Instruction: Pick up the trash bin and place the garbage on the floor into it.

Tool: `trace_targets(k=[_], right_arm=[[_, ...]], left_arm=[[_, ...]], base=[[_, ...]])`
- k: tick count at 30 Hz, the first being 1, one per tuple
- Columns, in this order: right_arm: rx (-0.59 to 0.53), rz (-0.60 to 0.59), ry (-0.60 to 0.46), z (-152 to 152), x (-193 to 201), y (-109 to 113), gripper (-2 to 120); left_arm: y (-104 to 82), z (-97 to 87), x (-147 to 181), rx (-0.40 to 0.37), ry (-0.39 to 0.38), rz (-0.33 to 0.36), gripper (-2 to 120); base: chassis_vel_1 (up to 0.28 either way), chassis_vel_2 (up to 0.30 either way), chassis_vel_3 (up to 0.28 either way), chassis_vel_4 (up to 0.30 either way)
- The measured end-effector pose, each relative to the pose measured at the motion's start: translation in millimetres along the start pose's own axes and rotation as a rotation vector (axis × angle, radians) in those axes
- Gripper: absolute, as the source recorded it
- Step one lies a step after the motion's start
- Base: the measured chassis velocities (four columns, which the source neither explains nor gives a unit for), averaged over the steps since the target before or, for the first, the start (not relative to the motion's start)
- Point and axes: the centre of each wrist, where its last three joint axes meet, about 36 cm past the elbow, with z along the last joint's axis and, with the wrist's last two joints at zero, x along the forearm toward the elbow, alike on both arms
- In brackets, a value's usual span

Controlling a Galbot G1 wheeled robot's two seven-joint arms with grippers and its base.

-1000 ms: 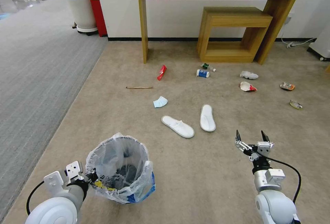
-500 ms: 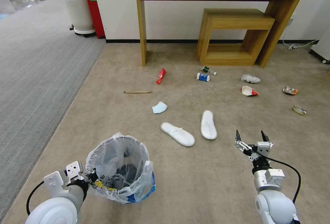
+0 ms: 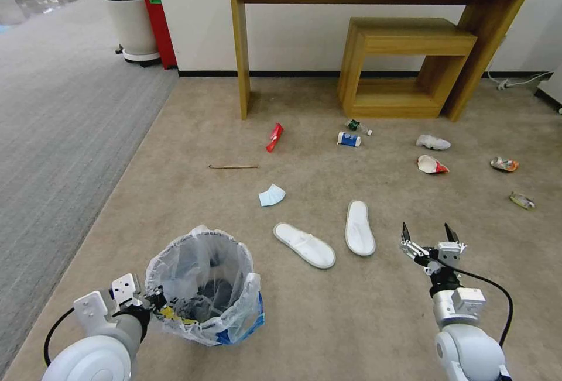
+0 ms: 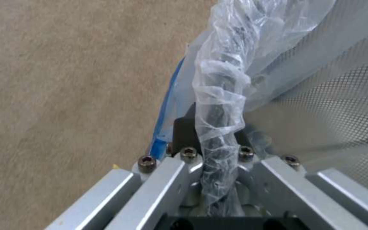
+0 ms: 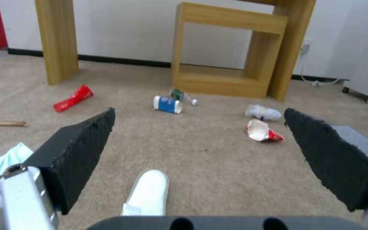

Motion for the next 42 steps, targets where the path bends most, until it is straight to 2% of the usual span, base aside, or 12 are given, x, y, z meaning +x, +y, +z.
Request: trace_targets(k=[35, 42], right_arm=[[-0.006, -0.007, -0.022, 0.5, -1.3, 6.0, 100], [-0.008, -0.077, -0.006, -1.8, -0.2, 1.3, 100]], left_arm=[[-1.7, 3.1, 3.2, 0.008, 0.001, 0.0, 0], [-1.8, 4.1, 2.3, 0.006, 0.004, 0.0, 0]], base=[[-0.114, 0.118, 0.111, -0.118], [-0.042, 0.039, 0.048, -0.036]])
